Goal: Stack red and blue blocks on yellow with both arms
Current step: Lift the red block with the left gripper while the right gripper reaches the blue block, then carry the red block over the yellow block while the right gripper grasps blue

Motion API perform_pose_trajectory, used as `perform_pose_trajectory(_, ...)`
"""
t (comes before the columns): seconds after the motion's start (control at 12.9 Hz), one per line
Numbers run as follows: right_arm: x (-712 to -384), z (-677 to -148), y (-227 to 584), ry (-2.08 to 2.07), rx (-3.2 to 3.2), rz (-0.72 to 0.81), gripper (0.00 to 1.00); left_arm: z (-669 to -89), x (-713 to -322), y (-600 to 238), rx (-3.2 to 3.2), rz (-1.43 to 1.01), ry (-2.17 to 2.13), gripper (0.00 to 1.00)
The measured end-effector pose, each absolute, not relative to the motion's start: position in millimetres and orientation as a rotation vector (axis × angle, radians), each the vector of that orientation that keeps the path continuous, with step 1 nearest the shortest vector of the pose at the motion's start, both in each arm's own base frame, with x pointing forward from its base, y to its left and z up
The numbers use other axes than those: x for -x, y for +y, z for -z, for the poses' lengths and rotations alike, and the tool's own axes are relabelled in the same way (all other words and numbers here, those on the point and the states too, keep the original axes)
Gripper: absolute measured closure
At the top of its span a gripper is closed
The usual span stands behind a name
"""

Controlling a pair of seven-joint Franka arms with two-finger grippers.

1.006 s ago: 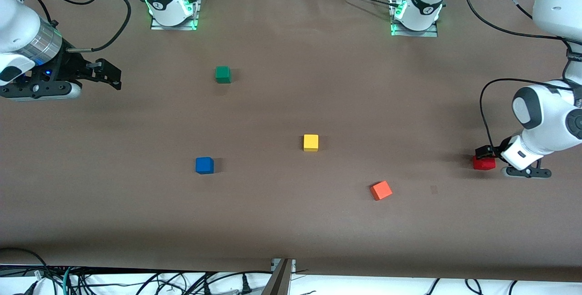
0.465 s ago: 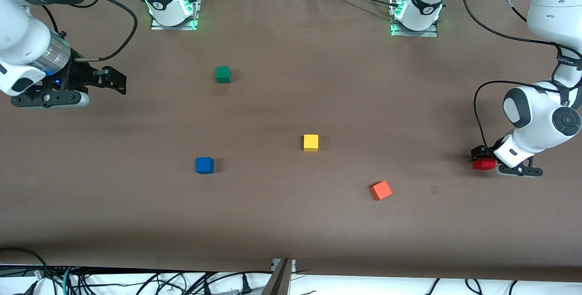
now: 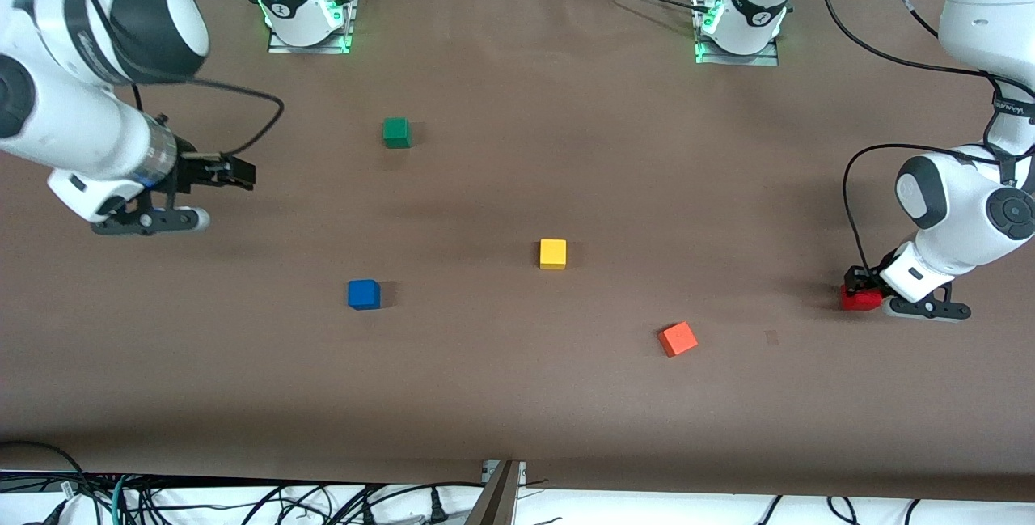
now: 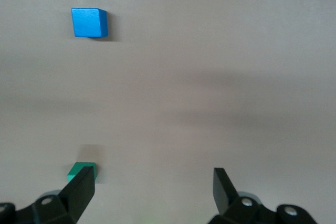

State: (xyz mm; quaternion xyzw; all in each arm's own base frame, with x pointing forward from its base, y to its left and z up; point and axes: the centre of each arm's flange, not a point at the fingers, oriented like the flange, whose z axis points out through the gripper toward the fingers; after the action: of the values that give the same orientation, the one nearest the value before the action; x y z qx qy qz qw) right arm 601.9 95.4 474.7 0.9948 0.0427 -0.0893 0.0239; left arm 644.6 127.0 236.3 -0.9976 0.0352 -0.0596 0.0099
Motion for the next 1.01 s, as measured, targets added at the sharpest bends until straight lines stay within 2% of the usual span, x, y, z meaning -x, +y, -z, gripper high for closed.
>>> perform_pose_trajectory(0.23, -625, -438, 129, 0.135, -3.106, 0.148, 0.00, -305, -670, 17, 3.217, 0.153, -0.013, 0.44)
perform_pose_trajectory(0.46, -654, -363, 168, 0.098, -3.164, 0.070, 0.00, -356, -673, -117, 3.268, 0.114, -0.050, 0.44)
perform_pose_trajectory(0.77, -689, -291, 208, 0.093, -3.166, 0.045, 0.00, -342, -632, -287, 3.290, 0.044, 0.060, 0.44)
perform_pose_trajectory(1.01, -698, -249, 219, 0.106, -3.174, -0.034, 0.00, -325, -620, -350, 3.307, 0.009, 0.012, 0.44)
